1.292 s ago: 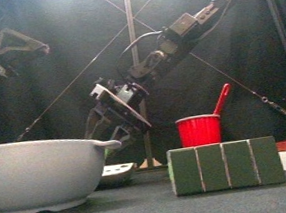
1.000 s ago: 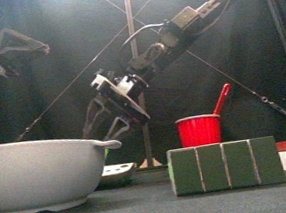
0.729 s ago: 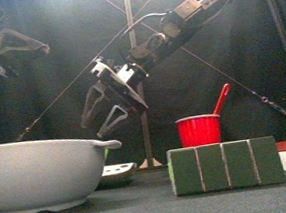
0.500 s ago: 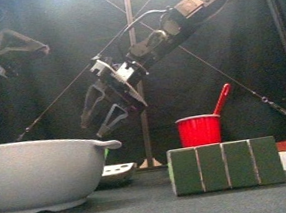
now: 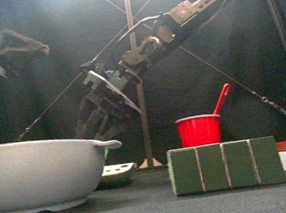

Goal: Grab peas

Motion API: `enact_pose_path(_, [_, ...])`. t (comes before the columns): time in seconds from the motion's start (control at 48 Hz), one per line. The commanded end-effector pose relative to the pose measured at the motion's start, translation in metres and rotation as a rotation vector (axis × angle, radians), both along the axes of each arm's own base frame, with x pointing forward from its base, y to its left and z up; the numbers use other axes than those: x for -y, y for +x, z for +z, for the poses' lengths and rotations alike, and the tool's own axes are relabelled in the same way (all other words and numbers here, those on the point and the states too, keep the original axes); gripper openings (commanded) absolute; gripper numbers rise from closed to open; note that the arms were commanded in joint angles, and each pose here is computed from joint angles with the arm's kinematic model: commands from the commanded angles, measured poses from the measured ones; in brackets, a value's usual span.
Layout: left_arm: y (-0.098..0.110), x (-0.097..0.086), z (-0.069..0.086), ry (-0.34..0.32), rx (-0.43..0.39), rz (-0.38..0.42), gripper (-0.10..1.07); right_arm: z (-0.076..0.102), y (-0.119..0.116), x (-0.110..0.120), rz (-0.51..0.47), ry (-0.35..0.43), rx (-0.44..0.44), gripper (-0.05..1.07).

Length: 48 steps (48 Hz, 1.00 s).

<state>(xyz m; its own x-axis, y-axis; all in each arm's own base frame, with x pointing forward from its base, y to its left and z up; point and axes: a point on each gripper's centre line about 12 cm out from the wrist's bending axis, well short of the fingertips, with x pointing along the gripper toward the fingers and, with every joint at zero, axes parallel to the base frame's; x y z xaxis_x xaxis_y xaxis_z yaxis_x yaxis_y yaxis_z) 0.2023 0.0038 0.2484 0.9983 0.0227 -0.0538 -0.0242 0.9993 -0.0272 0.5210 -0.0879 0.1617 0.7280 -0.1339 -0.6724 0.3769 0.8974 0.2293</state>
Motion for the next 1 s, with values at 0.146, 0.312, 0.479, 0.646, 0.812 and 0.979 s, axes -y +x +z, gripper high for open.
enact_pose_path(0.146, [0.002,0.0,0.006,0.002,0.018,0.002,0.32,0.006,0.011,-0.002,0.018,-0.025,-0.019,0.87])
enact_pose_path(0.312, [0.002,0.0,0.006,0.002,0.018,0.002,0.32,-0.004,0.013,-0.002,0.023,-0.03,-0.073,0.87])
enact_pose_path(0.479, [0.002,0.0,0.005,0.002,0.017,0.002,0.32,-0.013,0.012,-0.002,0.025,-0.03,-0.101,0.86])
enact_pose_path(0.646, [0.002,0.0,0.005,0.002,0.017,0.002,0.32,-0.013,0.012,-0.002,0.028,-0.036,-0.1,0.8])
enact_pose_path(0.812, [0.002,0.0,0.004,0.002,0.015,0.002,0.32,-0.013,0.012,-0.001,0.033,-0.049,-0.105,0.66])
enact_pose_path(0.979, [0.002,0.0,0.005,0.002,0.017,0.002,0.32,-0.006,0.01,-0.001,0.029,-0.046,-0.105,0.6])
